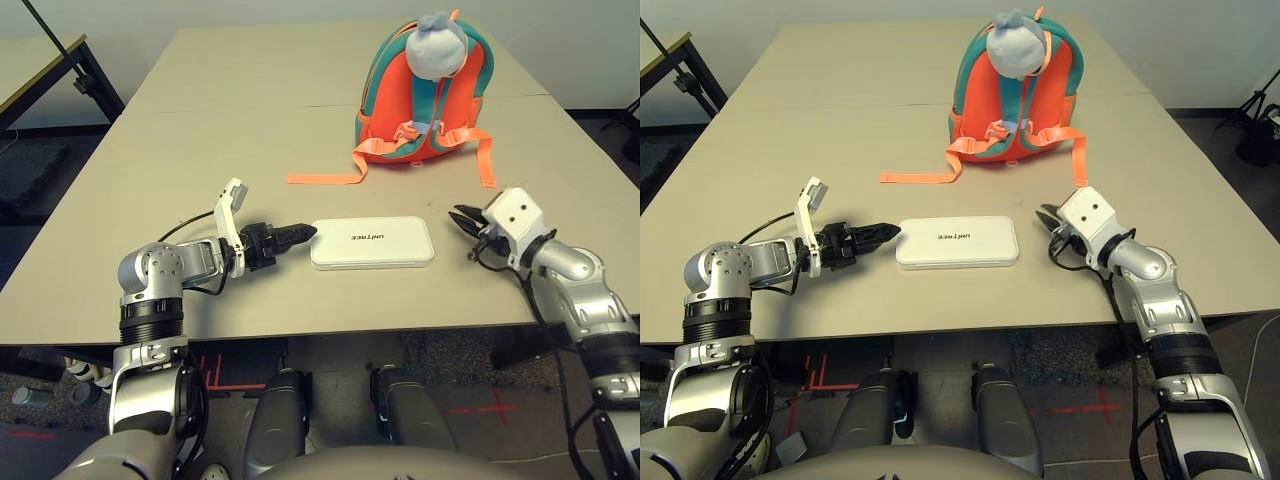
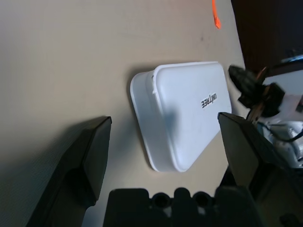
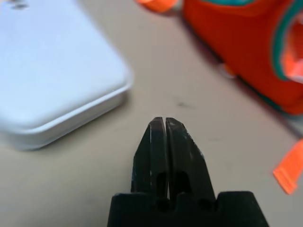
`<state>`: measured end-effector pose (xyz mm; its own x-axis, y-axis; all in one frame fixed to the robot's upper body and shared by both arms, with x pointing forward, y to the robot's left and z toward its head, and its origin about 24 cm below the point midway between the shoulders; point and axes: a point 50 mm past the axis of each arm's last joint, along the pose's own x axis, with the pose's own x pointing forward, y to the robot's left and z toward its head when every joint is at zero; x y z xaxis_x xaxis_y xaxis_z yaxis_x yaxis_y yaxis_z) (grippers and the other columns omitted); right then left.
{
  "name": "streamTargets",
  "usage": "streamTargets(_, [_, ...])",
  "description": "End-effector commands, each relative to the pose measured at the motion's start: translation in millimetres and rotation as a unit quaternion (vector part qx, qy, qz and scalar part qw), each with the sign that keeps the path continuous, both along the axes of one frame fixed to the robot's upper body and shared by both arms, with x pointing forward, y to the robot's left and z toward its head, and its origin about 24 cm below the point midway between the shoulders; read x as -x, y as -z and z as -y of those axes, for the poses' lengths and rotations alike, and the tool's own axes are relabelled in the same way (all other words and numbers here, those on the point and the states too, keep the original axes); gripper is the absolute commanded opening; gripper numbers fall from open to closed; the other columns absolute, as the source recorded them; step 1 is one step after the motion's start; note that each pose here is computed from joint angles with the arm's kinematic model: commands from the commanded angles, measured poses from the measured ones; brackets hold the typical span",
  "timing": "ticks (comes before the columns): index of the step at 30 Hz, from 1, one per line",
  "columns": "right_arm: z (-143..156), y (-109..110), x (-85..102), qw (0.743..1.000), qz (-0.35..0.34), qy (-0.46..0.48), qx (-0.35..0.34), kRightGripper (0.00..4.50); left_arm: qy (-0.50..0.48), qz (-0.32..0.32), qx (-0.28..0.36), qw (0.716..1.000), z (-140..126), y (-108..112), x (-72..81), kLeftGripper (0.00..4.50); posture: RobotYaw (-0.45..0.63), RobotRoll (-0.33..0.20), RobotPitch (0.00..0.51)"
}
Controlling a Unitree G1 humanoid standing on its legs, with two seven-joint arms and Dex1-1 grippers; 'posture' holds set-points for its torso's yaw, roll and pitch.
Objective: Put the pencil case into the backpack and zip it.
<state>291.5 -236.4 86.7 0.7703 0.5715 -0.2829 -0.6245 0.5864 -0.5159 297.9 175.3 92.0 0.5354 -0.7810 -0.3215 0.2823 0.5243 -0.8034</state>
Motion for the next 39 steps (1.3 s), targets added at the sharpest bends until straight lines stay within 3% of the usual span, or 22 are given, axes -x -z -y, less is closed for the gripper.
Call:
streamTargets(1, [-3,4,5.2,0.999,-0.015,-0.022,0.018,0.05,0.0,-0.02,0.014,1.0,1,2,-1.3,4.5,-0.08,0.0,0.092])
streamTargets(13, [-6,9,6.8,0.999,-0.025,-0.027,0.023,0.05,0.017,-0.052,0.055,0.997,3,4,-1.7,4.5,-0.08,0.0,0.094])
streamTargets(26, [-13,9,6.2,0.998,-0.028,-0.044,0.032,0.05,0.02,-0.079,0.045,0.996,2,7,-0.8,4.5,-0.08,0.0,0.096])
streamTargets(39, [-50,6,9.2,0.994,-0.033,-0.101,0.002,0.05,0.023,-0.079,0.043,0.996,9,8,-2.1,4.5,-0.08,0.0,0.095])
